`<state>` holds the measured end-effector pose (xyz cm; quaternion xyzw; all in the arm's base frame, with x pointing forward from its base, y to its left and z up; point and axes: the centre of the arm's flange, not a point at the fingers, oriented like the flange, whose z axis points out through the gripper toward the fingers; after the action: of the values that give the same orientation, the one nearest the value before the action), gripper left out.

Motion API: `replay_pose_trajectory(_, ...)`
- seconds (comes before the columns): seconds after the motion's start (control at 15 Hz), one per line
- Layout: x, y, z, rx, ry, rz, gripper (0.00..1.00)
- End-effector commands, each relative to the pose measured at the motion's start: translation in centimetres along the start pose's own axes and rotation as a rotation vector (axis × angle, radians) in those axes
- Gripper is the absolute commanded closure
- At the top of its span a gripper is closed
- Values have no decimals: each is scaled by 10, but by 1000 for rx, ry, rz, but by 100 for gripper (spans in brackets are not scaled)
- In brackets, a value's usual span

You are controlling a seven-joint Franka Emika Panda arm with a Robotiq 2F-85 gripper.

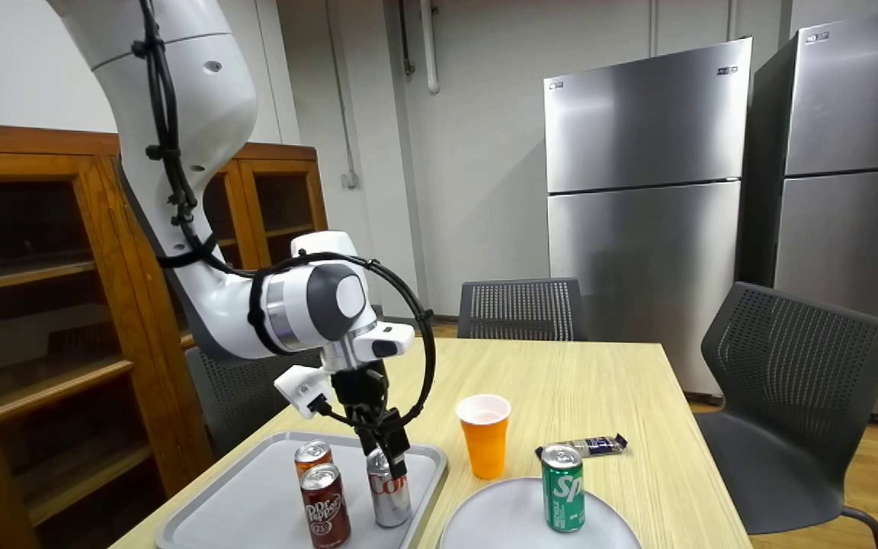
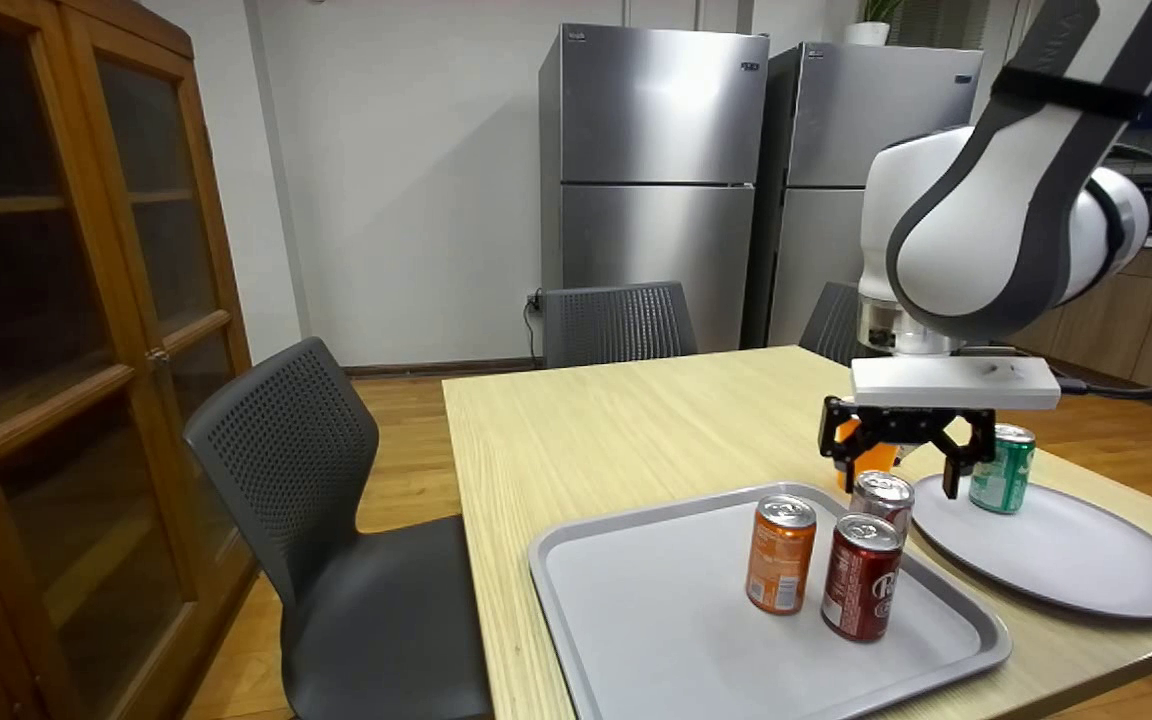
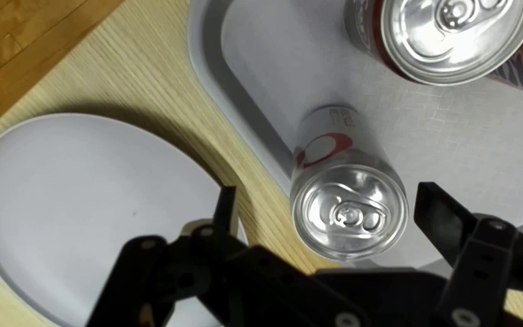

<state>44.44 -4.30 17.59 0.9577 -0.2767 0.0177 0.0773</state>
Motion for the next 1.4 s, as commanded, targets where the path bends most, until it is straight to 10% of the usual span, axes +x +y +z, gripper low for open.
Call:
replay_pose_trajectory(0.0,3,-15,8,6,-4,23,0)
replay_pose_trajectory(0.6,12,-23,19,5,-21,60,0)
replay_pose_trajectory(0.67,13,-23,19,6,-22,66,25)
replay_pose_trajectory(1.0,17,-20,16,2,-10,74,59)
replay_pose_trajectory(1.33,23,-8,3,0,12,75,61)
